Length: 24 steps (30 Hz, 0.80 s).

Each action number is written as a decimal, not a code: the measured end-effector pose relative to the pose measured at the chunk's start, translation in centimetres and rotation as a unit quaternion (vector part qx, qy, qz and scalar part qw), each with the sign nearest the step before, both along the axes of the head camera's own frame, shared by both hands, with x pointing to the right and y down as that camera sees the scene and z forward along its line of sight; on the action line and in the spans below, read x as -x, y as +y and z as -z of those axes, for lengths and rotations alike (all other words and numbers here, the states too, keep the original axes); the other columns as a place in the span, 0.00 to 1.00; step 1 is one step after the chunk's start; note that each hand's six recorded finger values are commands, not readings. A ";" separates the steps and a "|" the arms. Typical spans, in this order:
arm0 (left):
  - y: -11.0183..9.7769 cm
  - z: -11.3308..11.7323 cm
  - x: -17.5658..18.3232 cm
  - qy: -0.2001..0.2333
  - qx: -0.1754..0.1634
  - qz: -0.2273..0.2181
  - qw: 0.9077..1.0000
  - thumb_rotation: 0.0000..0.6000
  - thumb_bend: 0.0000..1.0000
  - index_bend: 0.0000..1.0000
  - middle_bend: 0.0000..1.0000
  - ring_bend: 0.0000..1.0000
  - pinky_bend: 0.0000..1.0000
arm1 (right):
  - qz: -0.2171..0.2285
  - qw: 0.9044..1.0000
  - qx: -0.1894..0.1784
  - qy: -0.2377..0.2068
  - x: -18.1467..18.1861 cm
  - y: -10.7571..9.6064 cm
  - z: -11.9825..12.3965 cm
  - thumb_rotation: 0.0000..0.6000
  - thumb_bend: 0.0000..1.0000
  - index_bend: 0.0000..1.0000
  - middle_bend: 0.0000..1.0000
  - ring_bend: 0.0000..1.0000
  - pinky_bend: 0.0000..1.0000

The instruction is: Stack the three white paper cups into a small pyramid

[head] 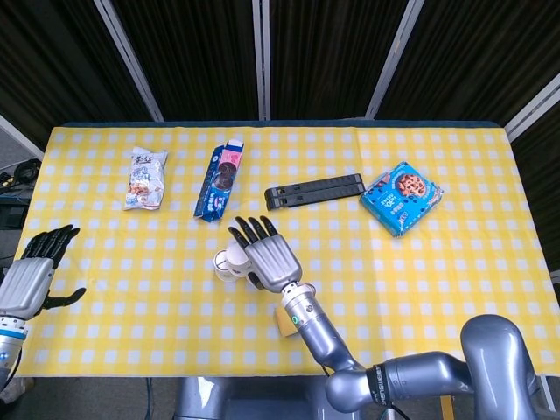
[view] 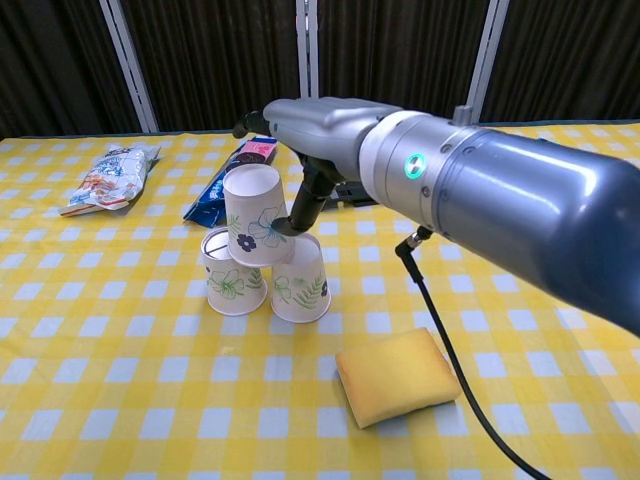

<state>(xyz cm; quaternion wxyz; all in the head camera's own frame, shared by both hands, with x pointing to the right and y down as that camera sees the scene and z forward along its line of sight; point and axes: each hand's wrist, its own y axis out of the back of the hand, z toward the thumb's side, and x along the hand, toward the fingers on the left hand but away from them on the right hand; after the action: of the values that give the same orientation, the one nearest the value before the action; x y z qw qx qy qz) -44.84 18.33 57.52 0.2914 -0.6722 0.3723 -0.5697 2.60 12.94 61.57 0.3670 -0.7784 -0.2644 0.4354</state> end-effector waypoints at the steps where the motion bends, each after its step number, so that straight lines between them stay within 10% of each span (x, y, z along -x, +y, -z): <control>1: 0.0 0.0 0.0 0.000 0.000 0.000 1.000 1.00 0.22 0.00 0.00 0.00 0.00 | -0.001 1.000 -0.001 0.001 -0.2 0.0 0.2 1.00 0.20 0.08 0.00 0.00 0.00; 16: 0.2 0.0 0.1 -0.015 -0.003 -0.004 1.000 1.00 0.22 0.00 0.00 0.00 0.00 | -0.070 0.992 -0.077 0.068 -12.3 -2.5 3.8 1.00 0.20 0.03 0.00 0.00 0.00; 24: 1.3 -0.4 -0.3 -0.030 -0.020 -0.013 0.999 1.00 0.21 0.00 0.00 0.00 0.00 | -0.117 0.985 -0.096 0.084 -22.9 0.5 3.7 1.00 0.18 0.00 0.00 0.00 0.00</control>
<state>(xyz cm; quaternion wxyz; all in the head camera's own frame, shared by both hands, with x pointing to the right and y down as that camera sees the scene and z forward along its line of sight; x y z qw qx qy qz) -44.49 19.59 57.89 0.3233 -0.6535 0.3661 -0.5783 25.52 13.41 57.85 0.4073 -0.6641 -0.3623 0.5117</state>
